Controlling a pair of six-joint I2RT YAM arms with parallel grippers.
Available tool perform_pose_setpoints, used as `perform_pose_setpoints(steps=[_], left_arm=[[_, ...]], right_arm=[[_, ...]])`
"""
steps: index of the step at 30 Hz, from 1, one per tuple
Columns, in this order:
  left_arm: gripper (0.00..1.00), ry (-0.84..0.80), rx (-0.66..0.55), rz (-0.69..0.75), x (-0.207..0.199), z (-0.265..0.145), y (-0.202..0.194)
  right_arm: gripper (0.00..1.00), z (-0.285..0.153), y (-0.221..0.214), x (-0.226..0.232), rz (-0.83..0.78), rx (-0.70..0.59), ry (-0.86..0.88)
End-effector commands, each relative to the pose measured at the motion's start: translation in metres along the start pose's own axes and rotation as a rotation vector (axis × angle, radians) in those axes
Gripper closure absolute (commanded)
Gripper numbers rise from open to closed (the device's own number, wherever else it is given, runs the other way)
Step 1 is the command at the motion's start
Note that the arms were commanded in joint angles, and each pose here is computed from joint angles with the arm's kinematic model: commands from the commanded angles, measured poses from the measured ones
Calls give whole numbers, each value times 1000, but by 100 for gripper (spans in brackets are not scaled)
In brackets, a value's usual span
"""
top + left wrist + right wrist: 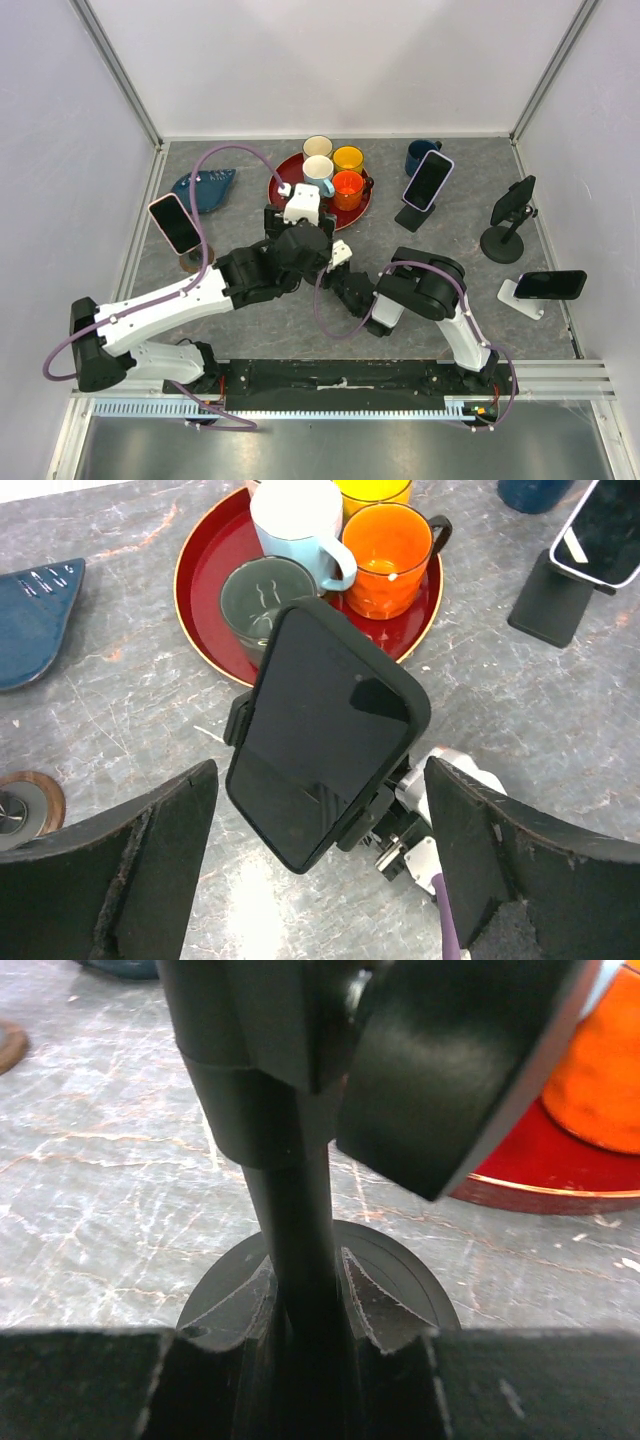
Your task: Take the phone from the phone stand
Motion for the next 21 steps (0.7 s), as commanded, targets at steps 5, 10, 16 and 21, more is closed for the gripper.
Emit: perform_pose_setpoints(steps=[5, 10, 16, 21], left_arm=[[14, 91, -106, 5, -18, 10, 26], [16, 119, -96, 82, -30, 20, 20], [24, 226, -106, 183, -39, 31, 17], [28, 271, -115, 241, -43, 39, 15]], right_arm=[[100, -14, -4, -27, 94, -115, -290], [100, -14, -5, -25, 85, -113, -296], [100, -14, -6, -24, 82, -111, -293], [100, -14, -7, -23, 82, -111, -290]])
Point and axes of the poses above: each gripper's point midway between its finger pads, its own z axis out along the fingers, its own x axis along the line the jaws close on, y = z × x, the point moved 10 cm from there along -z, back along the fingers, and after that the axes turned 1 degree about z, right-handed, at the moved point
